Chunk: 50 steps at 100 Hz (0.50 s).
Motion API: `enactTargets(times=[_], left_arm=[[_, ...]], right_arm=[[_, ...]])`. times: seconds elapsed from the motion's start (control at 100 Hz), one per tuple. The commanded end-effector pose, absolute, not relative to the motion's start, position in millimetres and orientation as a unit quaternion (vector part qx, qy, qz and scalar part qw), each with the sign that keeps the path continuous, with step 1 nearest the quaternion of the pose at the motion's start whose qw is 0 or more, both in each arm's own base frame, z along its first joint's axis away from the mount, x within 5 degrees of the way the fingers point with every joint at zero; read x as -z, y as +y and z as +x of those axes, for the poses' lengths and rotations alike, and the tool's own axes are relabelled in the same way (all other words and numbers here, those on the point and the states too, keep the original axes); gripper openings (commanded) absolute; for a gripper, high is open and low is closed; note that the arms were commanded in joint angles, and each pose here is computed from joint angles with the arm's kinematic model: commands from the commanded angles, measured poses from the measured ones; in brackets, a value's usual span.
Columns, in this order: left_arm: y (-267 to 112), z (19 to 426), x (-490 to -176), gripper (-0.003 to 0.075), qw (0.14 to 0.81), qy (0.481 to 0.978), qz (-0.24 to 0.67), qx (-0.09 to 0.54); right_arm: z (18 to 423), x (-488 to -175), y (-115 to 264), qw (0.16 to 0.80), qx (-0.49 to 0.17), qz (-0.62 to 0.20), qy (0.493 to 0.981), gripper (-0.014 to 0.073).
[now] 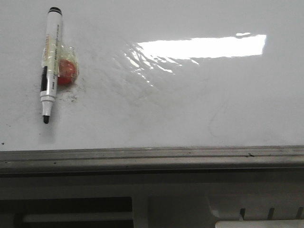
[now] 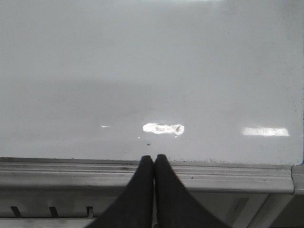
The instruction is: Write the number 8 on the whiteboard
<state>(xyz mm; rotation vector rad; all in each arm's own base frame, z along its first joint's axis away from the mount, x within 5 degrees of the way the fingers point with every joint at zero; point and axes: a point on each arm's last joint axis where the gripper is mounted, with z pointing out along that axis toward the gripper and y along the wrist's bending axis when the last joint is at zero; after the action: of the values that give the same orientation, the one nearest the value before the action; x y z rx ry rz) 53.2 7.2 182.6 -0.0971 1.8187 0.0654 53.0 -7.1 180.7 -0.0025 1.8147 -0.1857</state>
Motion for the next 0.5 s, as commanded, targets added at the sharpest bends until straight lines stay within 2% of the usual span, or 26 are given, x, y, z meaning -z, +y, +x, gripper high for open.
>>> enactTargets(times=[0.0, 0.28, 0.49], left_arm=[[6, 54, -180, -0.002, 0.641, 0.766, -0.043, -0.022], [5, 55, -191, -0.002, 0.687, 0.726, -0.034, -0.016], [4, 55, -193, -0.002, 0.696, 0.717, -0.032, -0.015]], right_arm=[[53, -183, -7, 0.638, 0.084, -0.001, 0.765, -0.0064], [55, -201, -7, 0.71, 0.086, 0.003, 0.699, -0.0064], [54, -207, -7, 0.734, 0.088, 0.003, 0.673, -0.0064]])
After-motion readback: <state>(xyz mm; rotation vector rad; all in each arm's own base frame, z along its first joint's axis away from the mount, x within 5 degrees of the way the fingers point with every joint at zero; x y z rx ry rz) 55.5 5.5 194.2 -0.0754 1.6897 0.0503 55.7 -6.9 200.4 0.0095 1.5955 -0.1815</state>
